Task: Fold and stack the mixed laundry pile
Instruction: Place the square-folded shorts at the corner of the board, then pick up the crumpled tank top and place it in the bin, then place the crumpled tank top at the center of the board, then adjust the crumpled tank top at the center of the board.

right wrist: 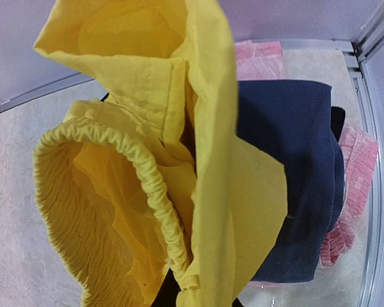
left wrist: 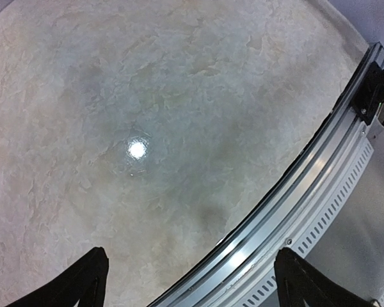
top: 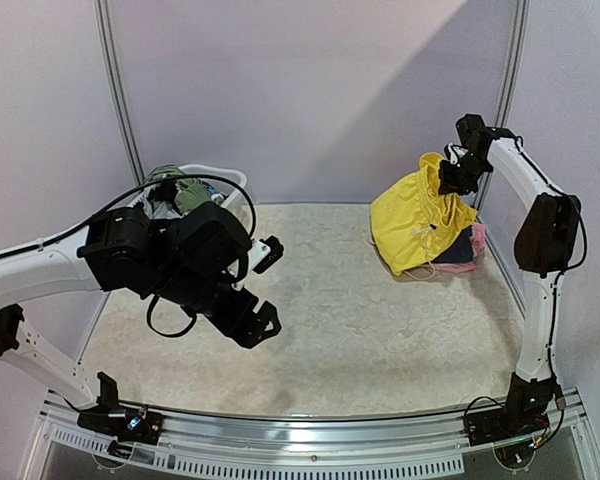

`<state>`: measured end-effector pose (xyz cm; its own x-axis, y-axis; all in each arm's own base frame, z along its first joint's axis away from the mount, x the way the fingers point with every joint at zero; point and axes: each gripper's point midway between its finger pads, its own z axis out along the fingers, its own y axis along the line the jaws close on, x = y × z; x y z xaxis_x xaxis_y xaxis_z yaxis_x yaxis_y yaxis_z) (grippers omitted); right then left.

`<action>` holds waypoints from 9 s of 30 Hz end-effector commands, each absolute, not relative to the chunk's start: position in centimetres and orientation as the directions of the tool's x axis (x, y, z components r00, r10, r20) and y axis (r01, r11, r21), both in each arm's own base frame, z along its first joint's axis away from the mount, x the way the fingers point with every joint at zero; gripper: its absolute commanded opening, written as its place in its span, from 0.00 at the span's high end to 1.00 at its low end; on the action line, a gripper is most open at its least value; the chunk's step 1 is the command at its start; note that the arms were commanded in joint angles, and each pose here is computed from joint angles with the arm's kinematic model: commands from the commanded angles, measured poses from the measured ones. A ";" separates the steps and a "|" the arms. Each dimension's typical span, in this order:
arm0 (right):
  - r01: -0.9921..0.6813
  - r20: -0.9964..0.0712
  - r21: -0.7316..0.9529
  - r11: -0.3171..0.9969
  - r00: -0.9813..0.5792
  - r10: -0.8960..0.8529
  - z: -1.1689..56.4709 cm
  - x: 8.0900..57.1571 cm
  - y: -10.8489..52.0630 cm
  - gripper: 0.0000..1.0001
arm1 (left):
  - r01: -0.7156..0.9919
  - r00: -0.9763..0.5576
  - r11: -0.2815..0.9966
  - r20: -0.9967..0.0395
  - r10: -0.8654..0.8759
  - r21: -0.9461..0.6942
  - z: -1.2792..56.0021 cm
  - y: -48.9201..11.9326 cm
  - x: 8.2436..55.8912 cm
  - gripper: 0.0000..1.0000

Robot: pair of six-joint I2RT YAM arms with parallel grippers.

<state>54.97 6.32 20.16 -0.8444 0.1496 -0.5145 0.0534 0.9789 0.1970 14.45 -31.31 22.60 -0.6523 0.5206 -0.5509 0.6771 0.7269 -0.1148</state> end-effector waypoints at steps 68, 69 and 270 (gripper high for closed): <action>0.186 -0.593 0.346 0.920 -0.716 0.368 32.5 37.5 5.2 0.01 | 0.155 -0.714 0.987 -0.696 0.075 -0.053 36.1 -16.5 34.5 0.01; 0.180 -0.589 0.349 0.920 -0.721 0.365 32.3 37.3 5.3 0.01 | 0.117 -0.721 0.990 -0.692 0.032 -0.075 36.0 -15.7 35.2 0.02; -0.083 -0.317 0.407 0.910 -0.947 0.056 18.9 30.2 20.7 0.19 | 0.249 -0.936 0.967 -0.272 0.223 -0.063 8.0 -19.6 19.5 1.00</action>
